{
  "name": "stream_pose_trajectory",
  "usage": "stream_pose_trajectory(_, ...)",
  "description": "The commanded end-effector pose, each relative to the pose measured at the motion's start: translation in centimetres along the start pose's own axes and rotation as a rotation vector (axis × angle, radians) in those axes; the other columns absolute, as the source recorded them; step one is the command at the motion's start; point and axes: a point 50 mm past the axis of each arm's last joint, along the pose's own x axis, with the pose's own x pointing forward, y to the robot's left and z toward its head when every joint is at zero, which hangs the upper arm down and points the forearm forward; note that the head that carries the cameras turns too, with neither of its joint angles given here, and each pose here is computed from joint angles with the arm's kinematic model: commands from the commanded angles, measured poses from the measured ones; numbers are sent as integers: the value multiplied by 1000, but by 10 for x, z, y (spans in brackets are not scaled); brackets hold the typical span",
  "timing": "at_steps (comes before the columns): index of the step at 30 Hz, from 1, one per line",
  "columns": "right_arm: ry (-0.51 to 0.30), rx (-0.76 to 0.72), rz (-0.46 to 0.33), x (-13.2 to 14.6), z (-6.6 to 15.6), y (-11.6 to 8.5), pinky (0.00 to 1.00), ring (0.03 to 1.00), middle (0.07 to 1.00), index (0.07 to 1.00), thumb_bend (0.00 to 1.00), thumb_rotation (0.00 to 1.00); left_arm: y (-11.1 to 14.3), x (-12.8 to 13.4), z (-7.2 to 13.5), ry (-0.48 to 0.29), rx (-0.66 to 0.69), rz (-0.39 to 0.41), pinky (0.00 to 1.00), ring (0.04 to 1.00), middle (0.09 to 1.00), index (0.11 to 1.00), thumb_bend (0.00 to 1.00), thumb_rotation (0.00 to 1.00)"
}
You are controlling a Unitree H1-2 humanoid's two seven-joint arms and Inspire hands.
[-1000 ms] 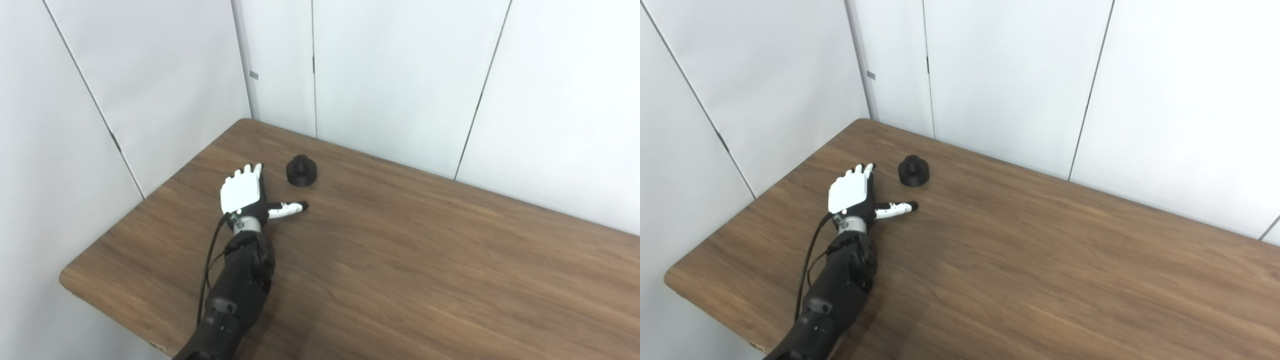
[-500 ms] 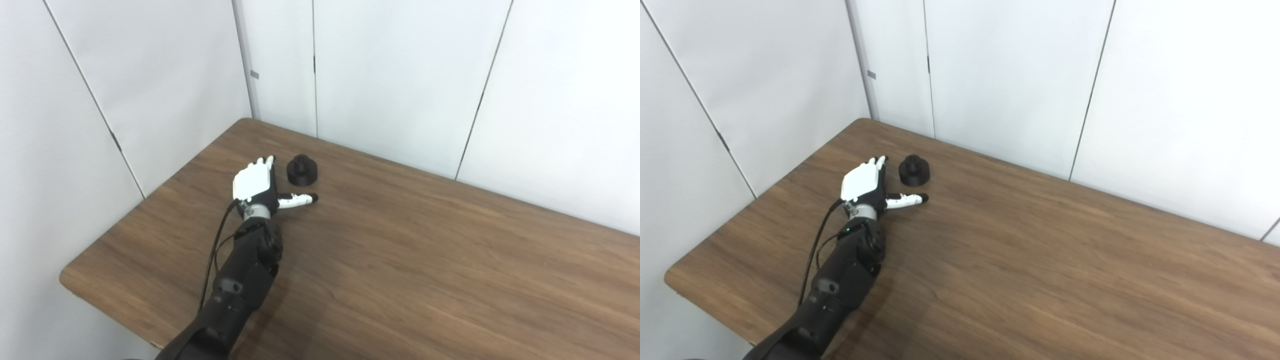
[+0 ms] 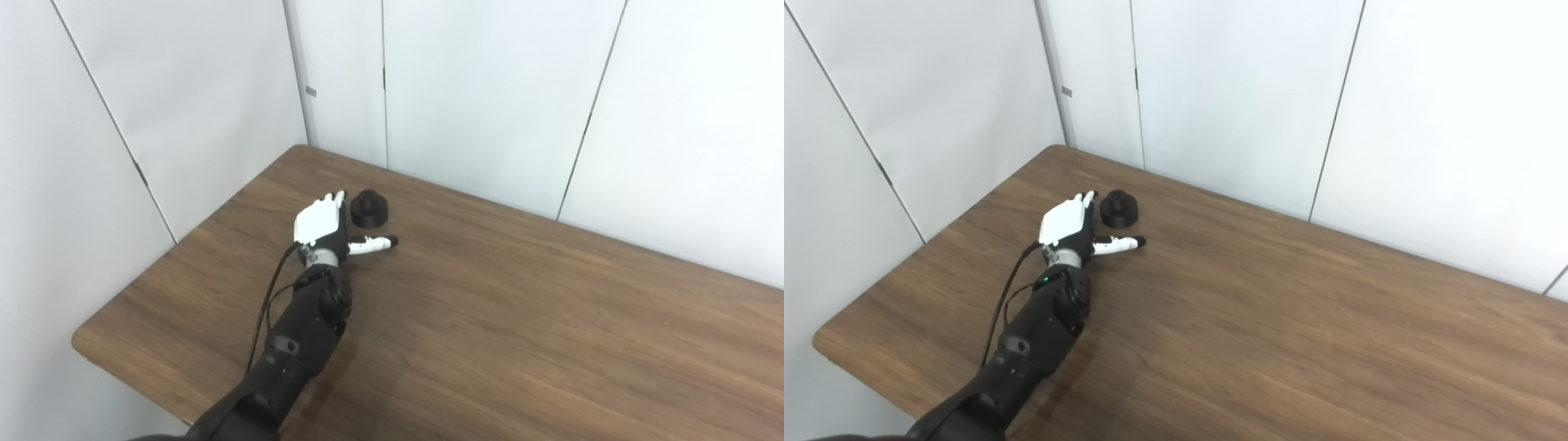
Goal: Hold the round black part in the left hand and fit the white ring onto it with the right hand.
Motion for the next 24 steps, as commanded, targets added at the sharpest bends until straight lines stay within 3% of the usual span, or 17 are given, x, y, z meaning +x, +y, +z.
stream_pose_trajectory(1,72,6,5,-16,-14,6,1000,1000,1000,1000,723,855,30,18,16,-43,1,106,1000,994,991,970,985,635)
stream_pose_trajectory(24,75,-1,6,-30,-7,10,1000,1000,1000,1000,698,850,36,26,16,-52,-26,110,1000,1000,1000,972,966,616)
